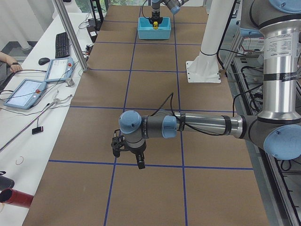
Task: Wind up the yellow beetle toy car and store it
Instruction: 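Lower the car into the bin and open the right gripper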
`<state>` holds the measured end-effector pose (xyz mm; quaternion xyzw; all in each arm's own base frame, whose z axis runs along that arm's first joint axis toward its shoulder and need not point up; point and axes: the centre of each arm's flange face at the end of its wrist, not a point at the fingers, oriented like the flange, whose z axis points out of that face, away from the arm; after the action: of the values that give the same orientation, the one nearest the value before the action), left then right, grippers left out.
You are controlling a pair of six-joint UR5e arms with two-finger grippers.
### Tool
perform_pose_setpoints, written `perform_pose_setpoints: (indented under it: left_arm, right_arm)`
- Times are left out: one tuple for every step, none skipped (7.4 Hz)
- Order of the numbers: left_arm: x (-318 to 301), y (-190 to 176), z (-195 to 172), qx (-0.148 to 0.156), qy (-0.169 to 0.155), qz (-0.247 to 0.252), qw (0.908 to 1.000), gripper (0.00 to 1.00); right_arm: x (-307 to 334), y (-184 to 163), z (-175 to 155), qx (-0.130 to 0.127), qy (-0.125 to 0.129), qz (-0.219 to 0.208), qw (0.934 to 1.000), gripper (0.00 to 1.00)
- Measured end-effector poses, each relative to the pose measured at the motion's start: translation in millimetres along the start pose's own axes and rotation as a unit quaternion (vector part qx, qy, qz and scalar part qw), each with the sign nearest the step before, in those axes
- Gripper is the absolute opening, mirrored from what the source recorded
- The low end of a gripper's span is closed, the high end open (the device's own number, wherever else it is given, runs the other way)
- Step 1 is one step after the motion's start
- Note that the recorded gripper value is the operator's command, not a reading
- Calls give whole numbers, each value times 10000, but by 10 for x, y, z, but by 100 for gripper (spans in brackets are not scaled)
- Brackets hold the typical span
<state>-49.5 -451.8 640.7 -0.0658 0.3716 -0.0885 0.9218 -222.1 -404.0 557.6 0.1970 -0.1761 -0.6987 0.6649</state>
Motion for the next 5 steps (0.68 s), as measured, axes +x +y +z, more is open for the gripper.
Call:
perform_pose_setpoints:
  left_arm:
    - [5,-1,-4,3,4,4,10000,100]
    - [7,-2,-6,5,5,6,10000,100]
    - [7,-2,-6,6,4,6,10000,100]
    - [9,-2,-7,7,6,8,10000,100]
    - [10,-1,-9,7,7,9,10000,100]
  right_arm:
    - [7,27,94,78,-9,-13,10000,0]
    - [10,35,145,143,-29,-18,9999,16]
    - [15,28,158,184,-35,-18,9998,65]
    - [18,19,157,211,-39,-4,9998,99]
    - [11,13,158,246,-70,22,9997,100]
